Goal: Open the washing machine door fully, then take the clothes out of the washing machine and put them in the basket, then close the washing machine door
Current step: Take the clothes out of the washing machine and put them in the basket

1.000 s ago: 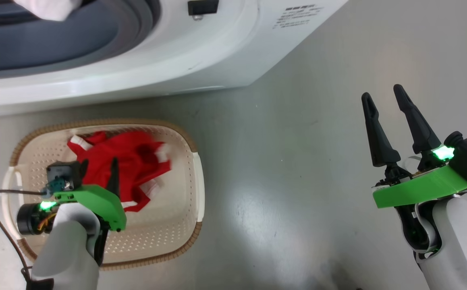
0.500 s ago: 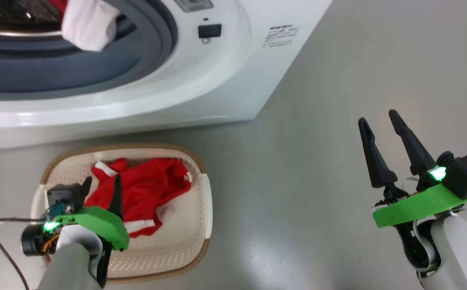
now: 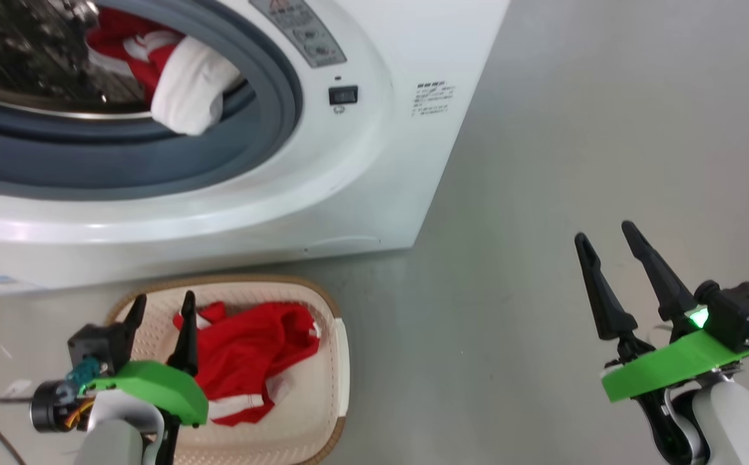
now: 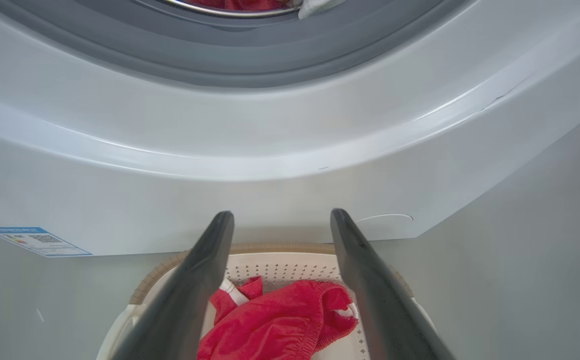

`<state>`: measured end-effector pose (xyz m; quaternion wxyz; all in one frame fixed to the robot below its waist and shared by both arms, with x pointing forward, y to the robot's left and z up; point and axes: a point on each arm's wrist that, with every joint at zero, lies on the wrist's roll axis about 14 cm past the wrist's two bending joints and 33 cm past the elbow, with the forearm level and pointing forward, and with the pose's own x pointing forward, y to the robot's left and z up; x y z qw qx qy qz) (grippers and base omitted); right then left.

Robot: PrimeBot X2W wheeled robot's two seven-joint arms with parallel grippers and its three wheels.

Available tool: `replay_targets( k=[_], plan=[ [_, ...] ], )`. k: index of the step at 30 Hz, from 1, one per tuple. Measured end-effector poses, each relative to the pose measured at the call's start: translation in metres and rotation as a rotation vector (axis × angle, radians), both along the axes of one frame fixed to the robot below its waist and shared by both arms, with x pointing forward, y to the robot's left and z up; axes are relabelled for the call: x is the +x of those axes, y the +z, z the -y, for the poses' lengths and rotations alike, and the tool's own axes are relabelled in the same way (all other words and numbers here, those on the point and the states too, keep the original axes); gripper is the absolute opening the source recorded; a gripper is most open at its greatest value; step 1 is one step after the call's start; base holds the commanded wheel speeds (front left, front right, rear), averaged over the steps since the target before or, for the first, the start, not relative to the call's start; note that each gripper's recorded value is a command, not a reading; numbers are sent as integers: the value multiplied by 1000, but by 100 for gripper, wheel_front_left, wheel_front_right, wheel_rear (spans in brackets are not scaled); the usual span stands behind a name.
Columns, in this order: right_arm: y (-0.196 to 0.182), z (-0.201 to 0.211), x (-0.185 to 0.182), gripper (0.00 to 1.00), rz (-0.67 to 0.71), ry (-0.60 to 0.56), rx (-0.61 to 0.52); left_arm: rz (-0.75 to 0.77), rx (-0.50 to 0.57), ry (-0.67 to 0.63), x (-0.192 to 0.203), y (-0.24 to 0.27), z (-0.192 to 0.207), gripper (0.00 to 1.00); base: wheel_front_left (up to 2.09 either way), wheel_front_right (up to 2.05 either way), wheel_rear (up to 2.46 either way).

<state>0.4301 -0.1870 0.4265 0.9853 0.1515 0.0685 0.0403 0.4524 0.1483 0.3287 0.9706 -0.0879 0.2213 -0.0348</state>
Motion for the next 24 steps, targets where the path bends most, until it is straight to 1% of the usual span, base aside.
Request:
replay_targets(
  k=[8, 16, 24],
  plan=[
    [19, 5, -18, 100, 37, -7, -9, 140, 1, 22, -5, 47, -8, 100, 0, 0, 0],
    [31, 10, -36, 100, 58, -16, -15, 275, -5, 43, -13, 93, -15, 100, 0, 0, 0],
    [39, 20, -50, 100, 77, -44, -21, 368, 4, 44, -31, 123, -19, 100, 0, 0, 0]
  ],
)
